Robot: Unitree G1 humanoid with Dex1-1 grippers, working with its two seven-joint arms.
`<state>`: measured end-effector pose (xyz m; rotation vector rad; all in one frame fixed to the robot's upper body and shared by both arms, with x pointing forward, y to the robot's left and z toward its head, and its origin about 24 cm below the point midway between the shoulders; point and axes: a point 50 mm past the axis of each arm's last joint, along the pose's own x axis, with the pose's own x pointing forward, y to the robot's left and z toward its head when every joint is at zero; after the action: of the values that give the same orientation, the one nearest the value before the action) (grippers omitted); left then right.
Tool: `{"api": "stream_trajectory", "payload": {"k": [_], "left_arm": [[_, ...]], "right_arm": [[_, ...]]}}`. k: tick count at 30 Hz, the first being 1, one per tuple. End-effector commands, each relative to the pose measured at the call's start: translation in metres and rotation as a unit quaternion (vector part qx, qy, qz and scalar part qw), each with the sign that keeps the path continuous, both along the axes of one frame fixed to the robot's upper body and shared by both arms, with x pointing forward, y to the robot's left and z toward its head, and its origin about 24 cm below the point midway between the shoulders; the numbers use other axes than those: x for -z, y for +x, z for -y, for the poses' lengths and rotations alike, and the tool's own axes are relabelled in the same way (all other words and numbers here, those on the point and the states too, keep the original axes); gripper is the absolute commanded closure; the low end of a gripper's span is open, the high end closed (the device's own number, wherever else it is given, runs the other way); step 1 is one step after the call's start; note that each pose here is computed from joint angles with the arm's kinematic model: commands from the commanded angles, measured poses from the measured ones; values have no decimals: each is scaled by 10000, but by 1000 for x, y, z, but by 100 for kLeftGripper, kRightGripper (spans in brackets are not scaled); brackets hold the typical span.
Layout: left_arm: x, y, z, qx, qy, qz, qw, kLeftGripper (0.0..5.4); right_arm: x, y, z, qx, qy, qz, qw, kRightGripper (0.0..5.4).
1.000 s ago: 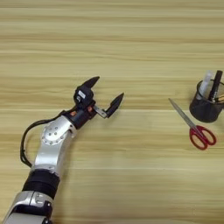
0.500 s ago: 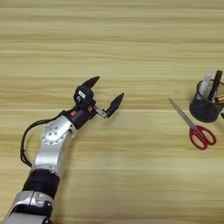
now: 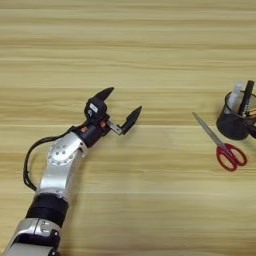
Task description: Move the objects on the table
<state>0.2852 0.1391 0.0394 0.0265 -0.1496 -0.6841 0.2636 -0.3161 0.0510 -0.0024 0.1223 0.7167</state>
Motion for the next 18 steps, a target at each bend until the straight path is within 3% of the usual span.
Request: {"api": "stream_trajectory", "payload": {"k": [1,18], "left_arm": [[-1,0,1,29,33,39,10000,0],[-1,0,1,28,31,39,10000,0]], "right_arm": [[-1,5,-4,-71,-53,36,10000,3],[3,21,-19,58,-148,69,9998,3]]}}
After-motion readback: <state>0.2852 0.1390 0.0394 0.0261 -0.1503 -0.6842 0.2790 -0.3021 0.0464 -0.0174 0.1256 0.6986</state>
